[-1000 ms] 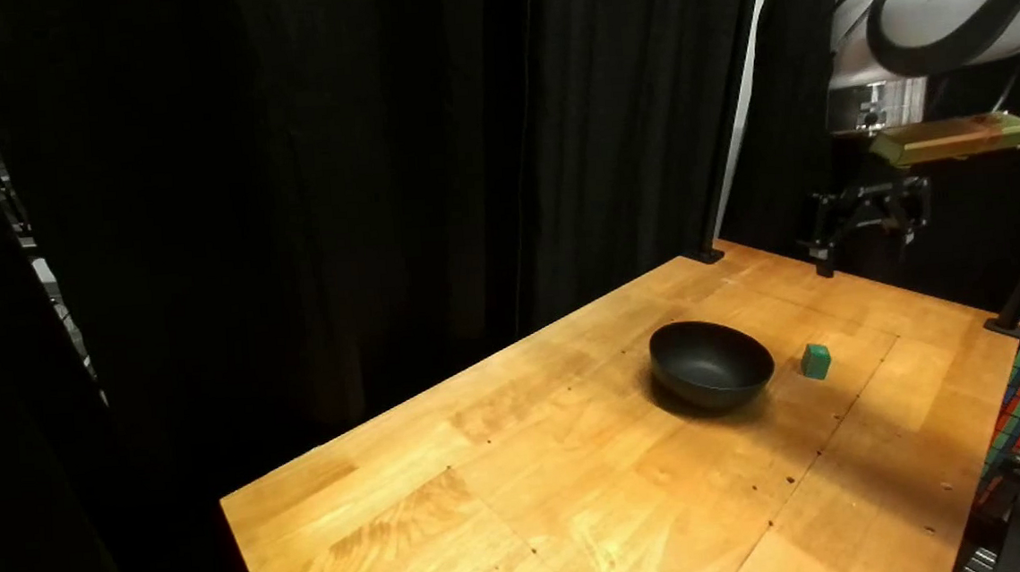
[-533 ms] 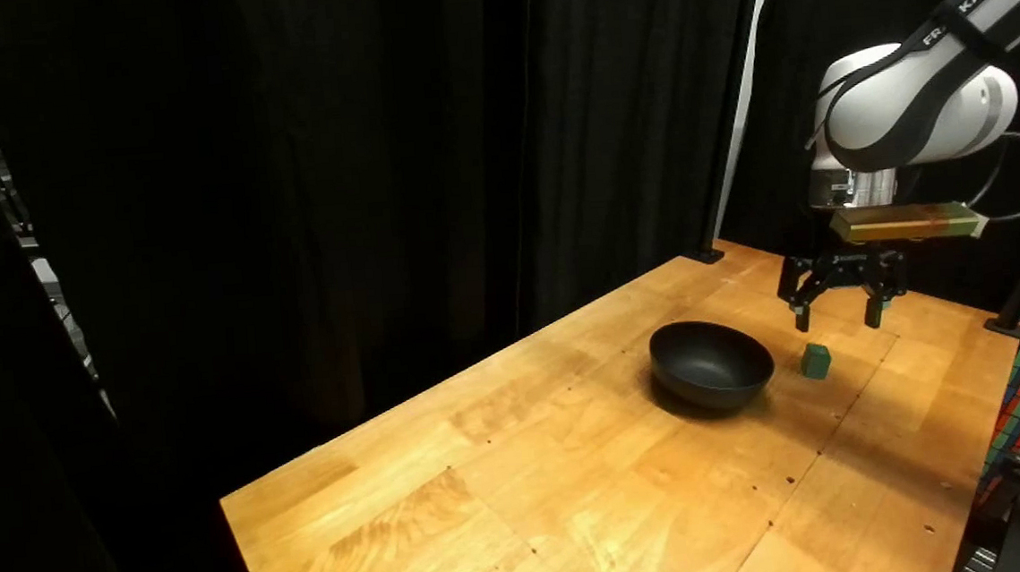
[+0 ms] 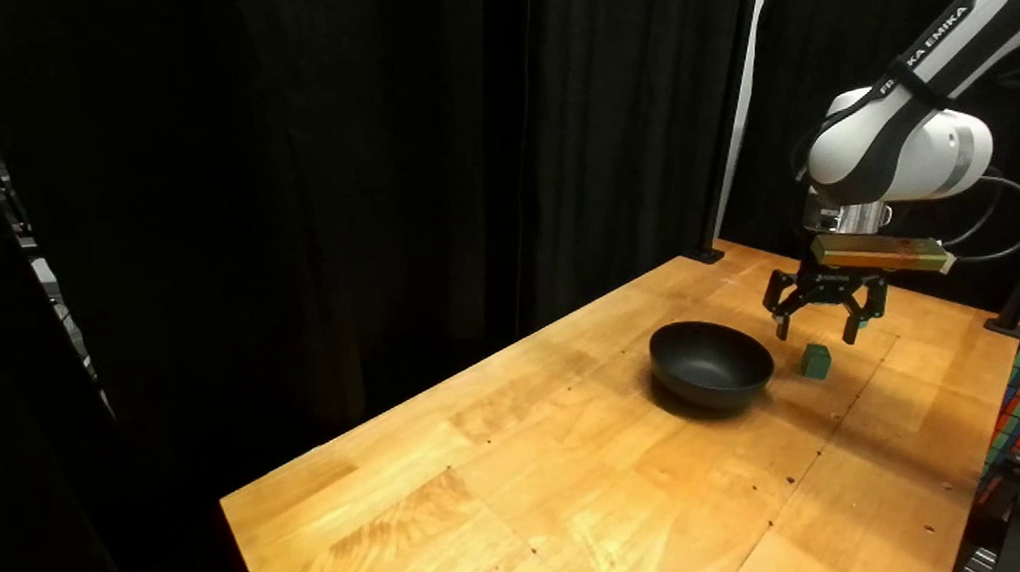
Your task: Pick the cube and put it in the bowl
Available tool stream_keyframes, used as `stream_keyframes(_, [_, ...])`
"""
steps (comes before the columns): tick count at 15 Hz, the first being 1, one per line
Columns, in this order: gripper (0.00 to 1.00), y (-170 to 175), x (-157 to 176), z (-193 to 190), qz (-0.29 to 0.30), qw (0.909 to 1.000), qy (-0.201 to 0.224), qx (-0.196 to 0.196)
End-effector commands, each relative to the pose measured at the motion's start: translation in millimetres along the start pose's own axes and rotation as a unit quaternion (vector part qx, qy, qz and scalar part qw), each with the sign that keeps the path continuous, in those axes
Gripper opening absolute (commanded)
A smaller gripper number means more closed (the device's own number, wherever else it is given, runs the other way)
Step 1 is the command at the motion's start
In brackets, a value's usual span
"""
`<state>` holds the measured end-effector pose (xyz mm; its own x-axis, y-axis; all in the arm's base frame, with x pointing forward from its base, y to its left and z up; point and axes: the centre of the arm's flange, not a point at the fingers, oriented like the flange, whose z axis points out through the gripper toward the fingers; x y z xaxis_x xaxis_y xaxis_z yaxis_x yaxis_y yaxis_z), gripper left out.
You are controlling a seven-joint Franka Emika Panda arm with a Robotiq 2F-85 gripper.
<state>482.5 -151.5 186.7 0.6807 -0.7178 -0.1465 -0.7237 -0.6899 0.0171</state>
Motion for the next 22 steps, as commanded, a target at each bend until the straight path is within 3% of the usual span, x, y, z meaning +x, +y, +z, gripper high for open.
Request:
stream_keyframes(1, [1.00,1.8,19.0,11.1,0.010,0.9999,0.012,0.004])
stream_keyframes(5, [1.00,7.0,24.3,25.7,0.013,0.9999,-0.002,-0.007])
stream_keyframes(6, [0.75,7.7,24.9,28.9,0.014,0.9999,-0.002,-0.009])
stream_keyframes(8, [0.66,9.3,26.0,33.3,0.013,0.9998,-0.007,-0.009])
stream_keyframes(13, [0.27,12.2,25.9,29.2,0.017,0.9998,-0.002,-0.012])
stream_keyframes(15, [0.11,11.2,25.3,11.7,0.018,0.9993,0.006,-0.032])
stream_keyframes(19, [0.08,6.0,11.0,-54.3,-0.010,0.9997,0.015,-0.017])
stream_keyframes(22, [0.08,-9.2,-20.4,-96.9,-0.056,0.9981,-0.017,0.018])
